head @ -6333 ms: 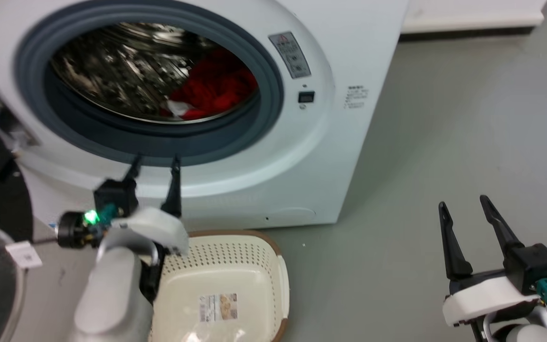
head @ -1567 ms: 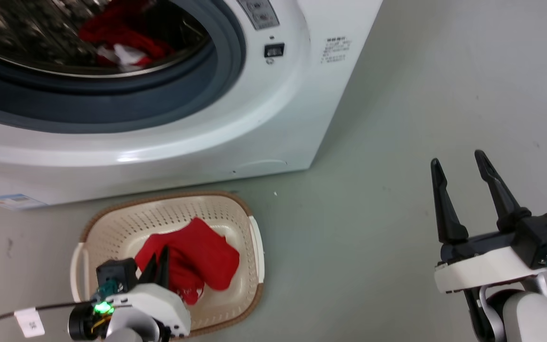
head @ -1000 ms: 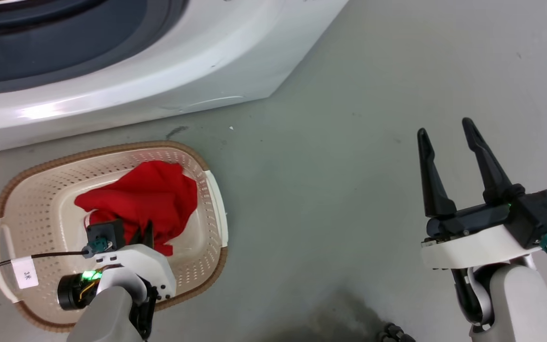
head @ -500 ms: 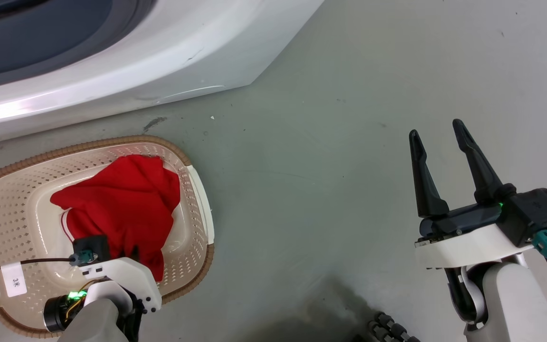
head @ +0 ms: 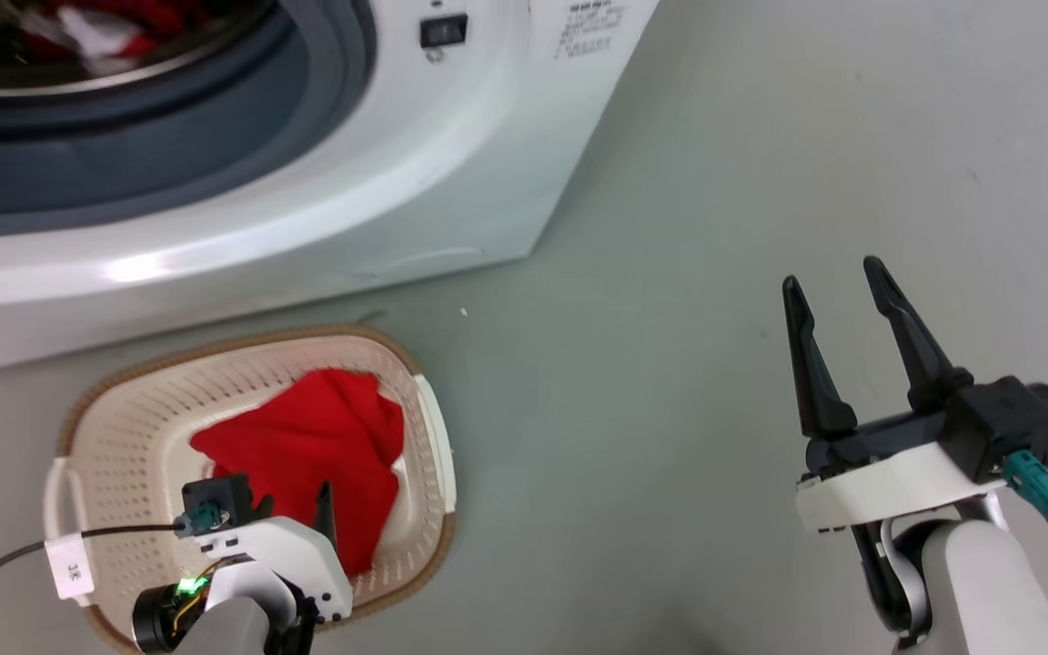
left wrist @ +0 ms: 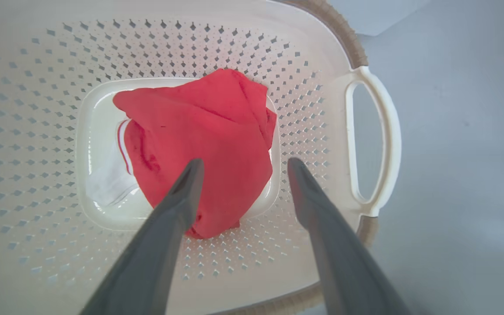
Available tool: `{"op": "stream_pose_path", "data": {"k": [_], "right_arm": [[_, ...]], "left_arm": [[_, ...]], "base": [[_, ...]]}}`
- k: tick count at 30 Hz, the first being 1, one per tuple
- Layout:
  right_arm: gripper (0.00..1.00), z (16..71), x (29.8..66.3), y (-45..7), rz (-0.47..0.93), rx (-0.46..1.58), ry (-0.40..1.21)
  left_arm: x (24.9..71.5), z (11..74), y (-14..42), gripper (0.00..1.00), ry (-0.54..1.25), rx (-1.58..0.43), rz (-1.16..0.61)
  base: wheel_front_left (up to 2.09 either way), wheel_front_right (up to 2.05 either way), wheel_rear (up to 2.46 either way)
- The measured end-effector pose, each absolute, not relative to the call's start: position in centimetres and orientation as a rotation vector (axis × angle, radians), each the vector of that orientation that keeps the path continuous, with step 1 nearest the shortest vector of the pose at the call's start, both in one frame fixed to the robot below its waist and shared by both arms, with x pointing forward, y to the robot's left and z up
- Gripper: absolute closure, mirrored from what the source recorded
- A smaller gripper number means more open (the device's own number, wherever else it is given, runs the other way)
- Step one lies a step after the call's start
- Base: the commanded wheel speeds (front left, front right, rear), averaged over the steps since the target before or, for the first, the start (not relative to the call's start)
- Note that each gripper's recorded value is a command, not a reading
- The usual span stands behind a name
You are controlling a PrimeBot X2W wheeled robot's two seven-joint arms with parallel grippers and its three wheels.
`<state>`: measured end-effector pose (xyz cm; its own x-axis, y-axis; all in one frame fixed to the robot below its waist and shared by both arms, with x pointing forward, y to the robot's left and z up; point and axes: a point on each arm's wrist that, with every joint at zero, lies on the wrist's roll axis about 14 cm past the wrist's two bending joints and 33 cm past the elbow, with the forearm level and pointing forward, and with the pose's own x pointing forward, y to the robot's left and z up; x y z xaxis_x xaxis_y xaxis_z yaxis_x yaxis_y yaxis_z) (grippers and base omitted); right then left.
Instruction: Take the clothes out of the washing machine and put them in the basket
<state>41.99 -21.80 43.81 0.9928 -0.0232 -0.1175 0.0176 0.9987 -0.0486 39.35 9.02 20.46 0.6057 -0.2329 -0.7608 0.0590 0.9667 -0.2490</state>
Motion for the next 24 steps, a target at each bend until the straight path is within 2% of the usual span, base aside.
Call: {"op": "stream_pose_path", "data": {"k": [13, 24], "right_arm": [[0.0, 49.1, 40.2, -19.2, 0.042, -0.039, 0.006], [0.0, 52.0, 39.4, -17.4, 0.092, -0.026, -0.058]], "left_arm": [[43.2, 33.6, 12.6, 0.0, 0.457, -0.231, -0.09], [46.2, 45.6, 14.0, 0.0, 0.083, -0.196, -0.11]], "base": [[0.0, 0.0, 0.0], [0.0, 0.0, 0.0]]}}
